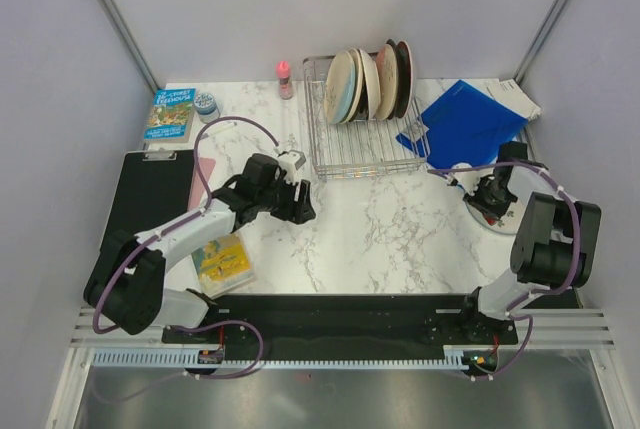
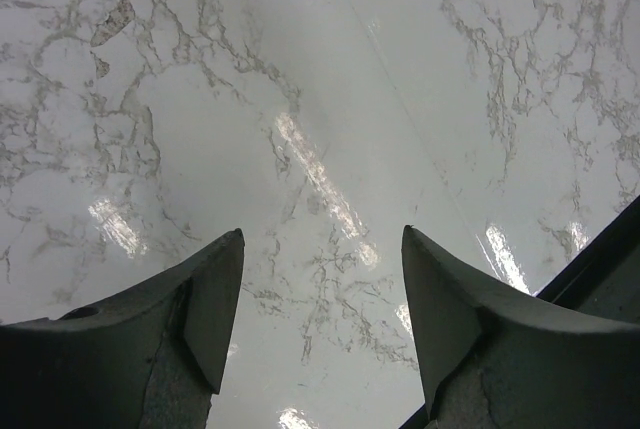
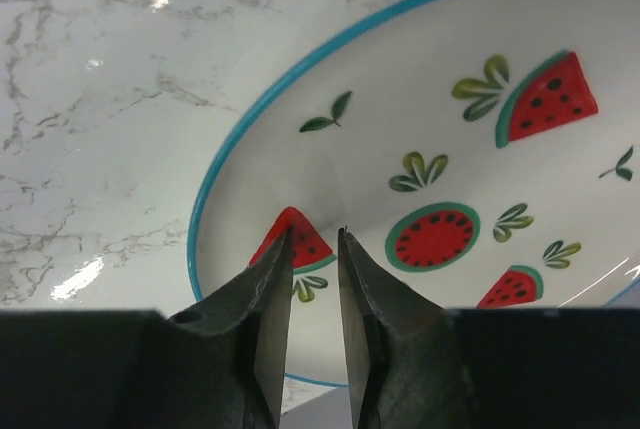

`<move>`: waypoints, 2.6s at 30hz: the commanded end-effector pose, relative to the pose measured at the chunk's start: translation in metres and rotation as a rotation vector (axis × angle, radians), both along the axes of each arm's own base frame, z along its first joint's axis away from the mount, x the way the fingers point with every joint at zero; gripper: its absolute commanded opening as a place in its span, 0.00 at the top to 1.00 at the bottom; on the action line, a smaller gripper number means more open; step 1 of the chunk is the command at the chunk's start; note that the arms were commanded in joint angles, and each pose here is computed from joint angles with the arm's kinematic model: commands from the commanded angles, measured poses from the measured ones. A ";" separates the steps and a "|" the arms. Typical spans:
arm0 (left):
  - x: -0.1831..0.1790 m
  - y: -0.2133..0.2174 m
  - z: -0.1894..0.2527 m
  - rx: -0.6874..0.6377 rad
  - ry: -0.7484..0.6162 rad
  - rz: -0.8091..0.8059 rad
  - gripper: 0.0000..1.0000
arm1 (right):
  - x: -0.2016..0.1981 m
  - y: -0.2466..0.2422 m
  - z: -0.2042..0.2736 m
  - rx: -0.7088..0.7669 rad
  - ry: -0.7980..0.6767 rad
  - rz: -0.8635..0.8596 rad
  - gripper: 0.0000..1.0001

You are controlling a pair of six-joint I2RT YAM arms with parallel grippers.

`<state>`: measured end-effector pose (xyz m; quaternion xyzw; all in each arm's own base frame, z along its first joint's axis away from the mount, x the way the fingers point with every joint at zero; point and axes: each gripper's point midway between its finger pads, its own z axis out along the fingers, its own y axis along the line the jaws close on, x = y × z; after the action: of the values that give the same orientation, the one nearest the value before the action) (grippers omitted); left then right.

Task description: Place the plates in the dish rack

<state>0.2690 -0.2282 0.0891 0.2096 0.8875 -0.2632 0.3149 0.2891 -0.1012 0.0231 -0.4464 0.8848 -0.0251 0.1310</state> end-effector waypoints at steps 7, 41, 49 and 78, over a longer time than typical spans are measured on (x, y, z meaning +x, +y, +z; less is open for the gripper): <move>0.015 -0.002 0.013 -0.049 -0.020 0.051 0.29 | -0.063 0.110 -0.011 0.130 0.243 0.369 0.64; -0.013 0.042 0.000 -0.187 0.151 0.259 0.23 | -0.032 0.430 0.033 0.454 0.138 0.676 0.62; -0.017 0.021 -0.019 -0.259 0.335 0.295 0.23 | -0.003 0.403 0.081 0.576 0.019 0.287 0.48; -0.043 -0.073 -0.068 -0.251 0.568 0.113 0.98 | -0.054 0.239 0.021 0.885 0.390 -0.813 0.36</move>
<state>0.2335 -0.3008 0.0190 0.0273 0.9203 -0.3788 0.0935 0.2391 0.1217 0.0445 0.0253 0.9377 0.3213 0.1300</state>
